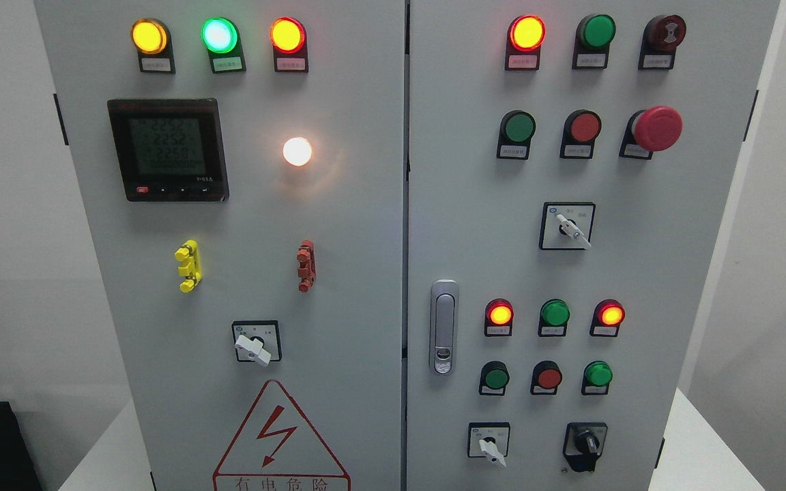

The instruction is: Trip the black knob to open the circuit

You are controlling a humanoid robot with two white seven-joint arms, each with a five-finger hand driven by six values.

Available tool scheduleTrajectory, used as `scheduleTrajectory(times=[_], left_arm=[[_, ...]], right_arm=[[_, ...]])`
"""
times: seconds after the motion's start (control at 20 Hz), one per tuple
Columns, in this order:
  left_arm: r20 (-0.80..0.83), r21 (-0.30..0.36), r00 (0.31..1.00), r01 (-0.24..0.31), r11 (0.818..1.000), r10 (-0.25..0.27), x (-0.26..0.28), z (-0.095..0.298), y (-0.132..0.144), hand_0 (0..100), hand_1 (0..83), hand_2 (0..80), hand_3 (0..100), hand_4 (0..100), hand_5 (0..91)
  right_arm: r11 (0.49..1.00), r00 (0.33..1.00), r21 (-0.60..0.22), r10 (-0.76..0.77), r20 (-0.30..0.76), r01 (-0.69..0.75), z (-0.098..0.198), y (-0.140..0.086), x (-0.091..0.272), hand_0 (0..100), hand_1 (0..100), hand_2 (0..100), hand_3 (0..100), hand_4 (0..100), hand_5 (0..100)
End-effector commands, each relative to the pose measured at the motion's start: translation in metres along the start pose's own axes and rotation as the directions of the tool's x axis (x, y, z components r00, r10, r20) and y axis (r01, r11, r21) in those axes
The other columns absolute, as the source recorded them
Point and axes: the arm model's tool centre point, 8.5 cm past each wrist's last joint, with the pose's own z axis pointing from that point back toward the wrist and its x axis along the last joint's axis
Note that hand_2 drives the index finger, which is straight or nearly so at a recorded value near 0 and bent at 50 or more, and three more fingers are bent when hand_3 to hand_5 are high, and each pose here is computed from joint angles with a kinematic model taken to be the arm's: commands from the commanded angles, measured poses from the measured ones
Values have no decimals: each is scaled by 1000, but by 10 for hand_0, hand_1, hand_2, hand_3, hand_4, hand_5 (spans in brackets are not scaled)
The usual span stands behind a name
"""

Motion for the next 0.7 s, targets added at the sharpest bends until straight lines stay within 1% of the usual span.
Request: scheduleTrajectory(times=[0.0, 0.05, 0.15, 0.3, 0.35, 0.45, 0.65], left_arm=[[6, -1, 1000, -3, 1000, 3, 2, 0, -1, 120, 389, 0, 0, 0, 0], [4, -1, 1000, -3, 1000, 3, 2, 0, -1, 120, 389, 0, 0, 0, 0], [6, -1, 1000, -3, 1000, 3, 2, 0, -1, 120, 389, 0, 0, 0, 0], [6, -1, 1000, -3, 1000, 3, 2, 0, -1, 120, 389, 0, 0, 0, 0], [6, 0, 1000, -3, 1000, 3, 2, 0, 0, 120, 389, 0, 0, 0, 0], [6, -1, 1000, -3, 1000, 3, 2, 0, -1, 120, 389, 0, 0, 0, 0], [6, -1, 1000, -3, 1000, 3, 2, 0, -1, 120, 389, 0, 0, 0, 0]], right_arm=[[1000, 997, -11, -6, 82, 7, 0, 1, 10, 0, 137, 0, 410, 276, 107], [1000, 994, -10, -6, 111, 7, 0, 1, 14, 0, 136, 0, 472, 313, 143], [1000, 987, -11, -7, 158, 9, 0, 1, 20, 0, 130, 0, 556, 357, 179], [999, 974, -43, -10, 228, 20, 0, -1, 32, 0, 114, 0, 635, 419, 220], [999, 969, -48, -10, 249, 22, 0, 0, 36, 0, 104, 0, 662, 456, 257], [998, 956, -48, -13, 295, 29, 0, 1, 45, 0, 90, 0, 686, 493, 288], [997, 932, -62, -12, 363, 37, 2, 1, 62, 0, 73, 0, 711, 530, 319]])
